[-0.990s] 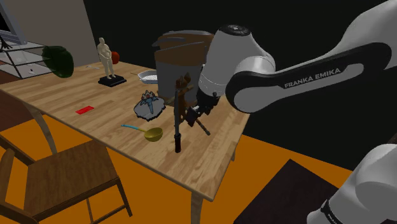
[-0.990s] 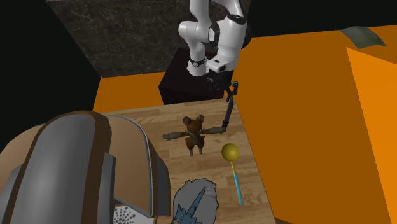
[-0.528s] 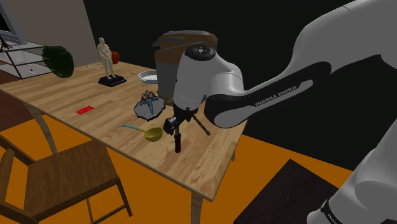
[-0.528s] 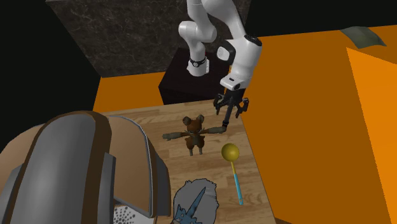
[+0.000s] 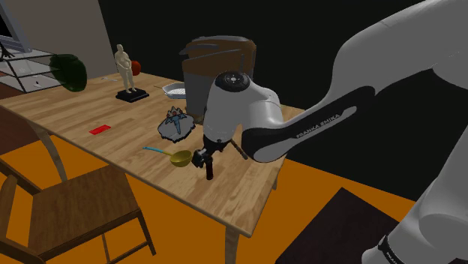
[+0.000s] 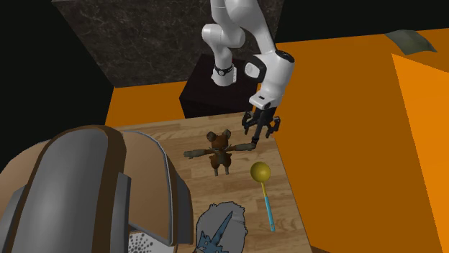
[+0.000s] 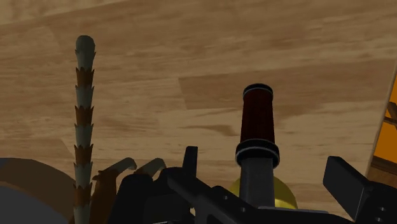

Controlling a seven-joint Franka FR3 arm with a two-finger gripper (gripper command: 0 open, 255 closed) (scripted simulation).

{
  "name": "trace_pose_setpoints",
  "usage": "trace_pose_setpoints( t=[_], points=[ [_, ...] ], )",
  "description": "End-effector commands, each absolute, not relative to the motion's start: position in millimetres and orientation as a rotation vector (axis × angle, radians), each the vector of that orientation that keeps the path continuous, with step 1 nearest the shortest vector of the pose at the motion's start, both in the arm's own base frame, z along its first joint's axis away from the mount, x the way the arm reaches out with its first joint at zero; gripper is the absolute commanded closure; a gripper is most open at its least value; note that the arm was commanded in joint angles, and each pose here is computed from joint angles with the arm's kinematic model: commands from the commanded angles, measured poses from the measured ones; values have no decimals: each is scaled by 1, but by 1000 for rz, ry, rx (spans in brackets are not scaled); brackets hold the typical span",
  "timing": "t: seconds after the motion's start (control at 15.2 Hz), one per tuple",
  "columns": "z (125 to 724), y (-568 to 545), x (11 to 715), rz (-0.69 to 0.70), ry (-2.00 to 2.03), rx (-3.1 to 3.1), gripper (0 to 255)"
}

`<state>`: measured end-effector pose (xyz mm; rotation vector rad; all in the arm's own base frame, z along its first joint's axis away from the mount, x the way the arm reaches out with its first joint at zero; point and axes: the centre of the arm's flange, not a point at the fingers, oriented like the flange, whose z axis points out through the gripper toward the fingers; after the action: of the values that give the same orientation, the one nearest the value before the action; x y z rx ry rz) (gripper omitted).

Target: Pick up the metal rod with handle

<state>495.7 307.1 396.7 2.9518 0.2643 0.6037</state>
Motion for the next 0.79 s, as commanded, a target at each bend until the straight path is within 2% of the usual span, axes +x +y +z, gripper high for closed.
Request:
trace_pose_setpoints(
  t=[0.0,0.73],
  points=[
    [394,307,496,604,265,2952,255],
    [405,307,495,604,265,2952,255]
  ],
)
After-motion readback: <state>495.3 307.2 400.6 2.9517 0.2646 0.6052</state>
